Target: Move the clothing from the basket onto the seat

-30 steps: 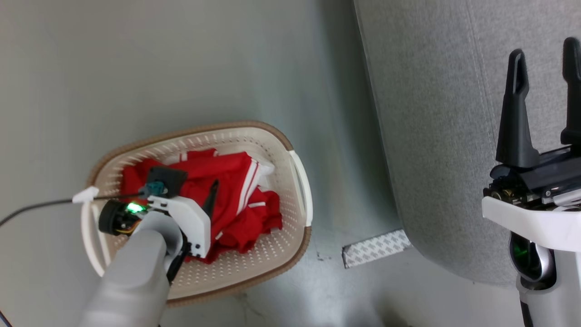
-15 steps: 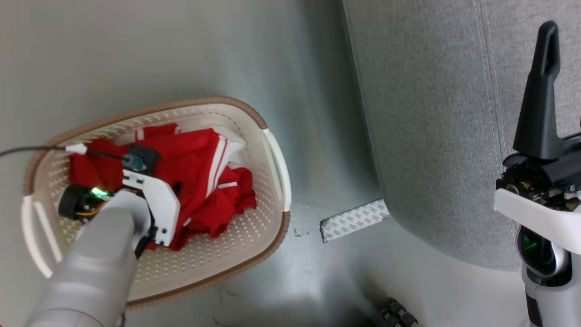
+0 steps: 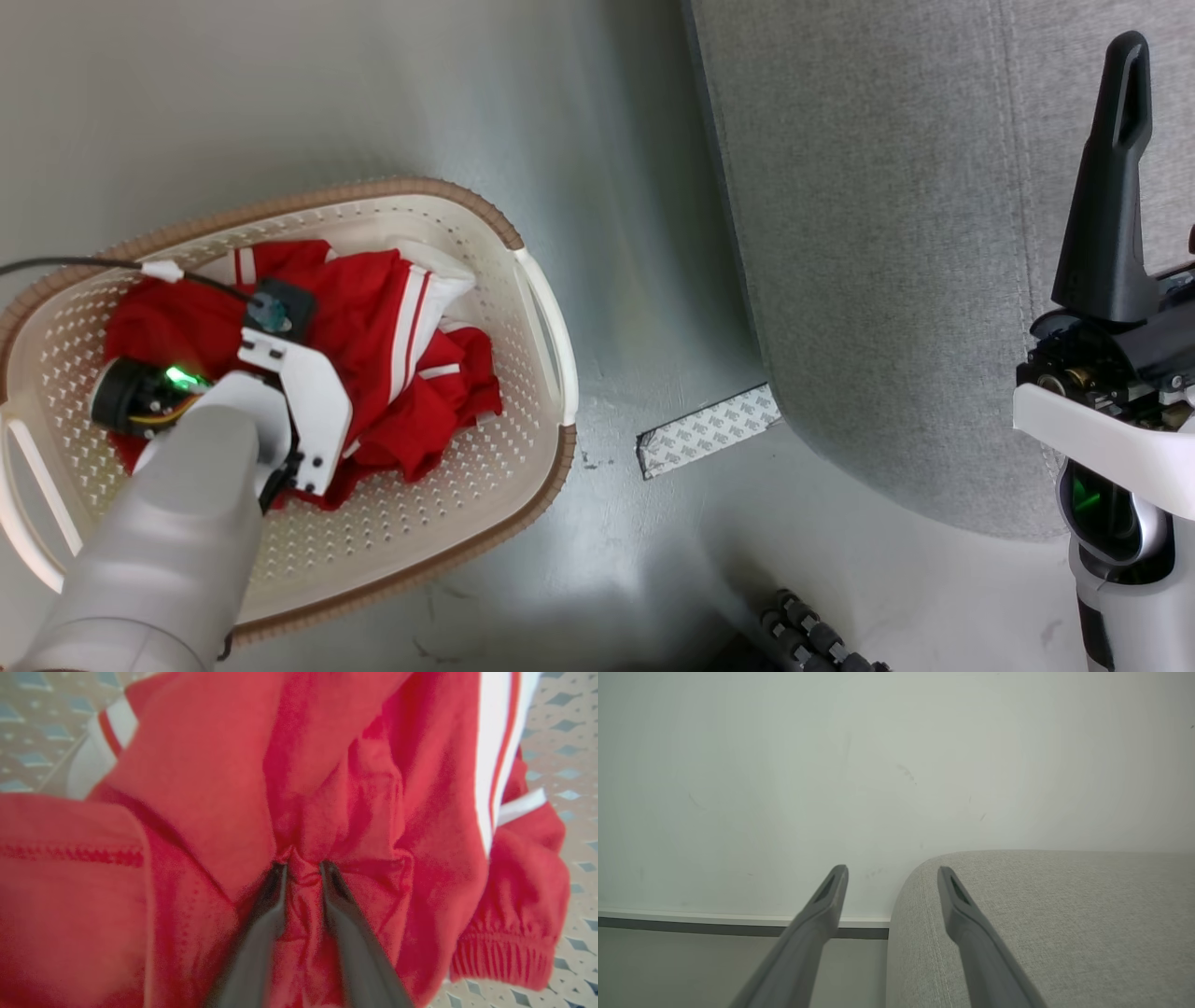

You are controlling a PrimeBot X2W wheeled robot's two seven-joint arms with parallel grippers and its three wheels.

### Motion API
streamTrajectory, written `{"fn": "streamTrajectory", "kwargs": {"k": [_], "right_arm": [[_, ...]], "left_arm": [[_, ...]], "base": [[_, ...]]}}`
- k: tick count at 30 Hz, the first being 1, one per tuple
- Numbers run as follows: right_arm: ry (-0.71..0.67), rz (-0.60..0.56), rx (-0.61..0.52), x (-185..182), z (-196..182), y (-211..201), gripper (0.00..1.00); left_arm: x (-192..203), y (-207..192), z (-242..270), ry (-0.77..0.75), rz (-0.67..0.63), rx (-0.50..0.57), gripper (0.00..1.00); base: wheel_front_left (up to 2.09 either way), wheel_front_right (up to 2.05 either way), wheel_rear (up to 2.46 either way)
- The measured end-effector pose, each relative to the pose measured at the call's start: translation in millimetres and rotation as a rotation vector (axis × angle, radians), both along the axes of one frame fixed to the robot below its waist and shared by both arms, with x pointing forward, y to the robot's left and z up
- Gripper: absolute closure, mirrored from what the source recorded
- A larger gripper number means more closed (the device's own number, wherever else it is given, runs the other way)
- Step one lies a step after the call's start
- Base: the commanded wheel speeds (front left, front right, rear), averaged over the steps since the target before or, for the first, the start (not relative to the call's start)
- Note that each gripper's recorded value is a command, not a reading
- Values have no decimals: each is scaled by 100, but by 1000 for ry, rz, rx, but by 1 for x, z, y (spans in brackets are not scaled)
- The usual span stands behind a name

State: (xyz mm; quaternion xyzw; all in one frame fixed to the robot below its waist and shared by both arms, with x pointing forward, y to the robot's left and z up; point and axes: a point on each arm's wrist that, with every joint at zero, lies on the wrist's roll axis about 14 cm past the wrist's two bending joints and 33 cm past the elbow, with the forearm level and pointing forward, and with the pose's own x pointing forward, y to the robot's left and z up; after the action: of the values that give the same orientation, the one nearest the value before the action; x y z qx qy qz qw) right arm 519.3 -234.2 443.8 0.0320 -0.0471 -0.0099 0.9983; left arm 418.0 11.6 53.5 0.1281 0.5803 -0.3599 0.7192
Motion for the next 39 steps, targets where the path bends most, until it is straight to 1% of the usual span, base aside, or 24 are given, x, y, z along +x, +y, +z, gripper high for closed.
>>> {"fn": "streamTrajectory", "kwargs": {"k": [6, 11, 15, 24, 29, 39], "right_arm": [[-22, 2, 7, -1, 11, 1, 0], [-62, 10, 12, -2, 29, 4, 0], [-104, 17, 8, -6, 50, 8, 0], [-184, 49, 11, -25, 97, 23, 0], [-223, 72, 24, -40, 120, 30, 0], [-275, 117, 67, -81, 153, 44, 0]], "left_arm": [[6, -3, 12, -39, 23, -31, 100], [9, -6, 33, -83, 51, -68, 100], [9, -13, 59, -128, 80, -114, 100], [20, -31, 142, -297, 155, -255, 100], [29, -28, 190, -406, 209, -315, 100], [28, -25, 292, -621, 283, -457, 100]], "base": [[0, 0, 0], [0, 0, 0], [0, 0, 0], [0, 0, 0], [0, 0, 0], [0, 0, 0]]}}
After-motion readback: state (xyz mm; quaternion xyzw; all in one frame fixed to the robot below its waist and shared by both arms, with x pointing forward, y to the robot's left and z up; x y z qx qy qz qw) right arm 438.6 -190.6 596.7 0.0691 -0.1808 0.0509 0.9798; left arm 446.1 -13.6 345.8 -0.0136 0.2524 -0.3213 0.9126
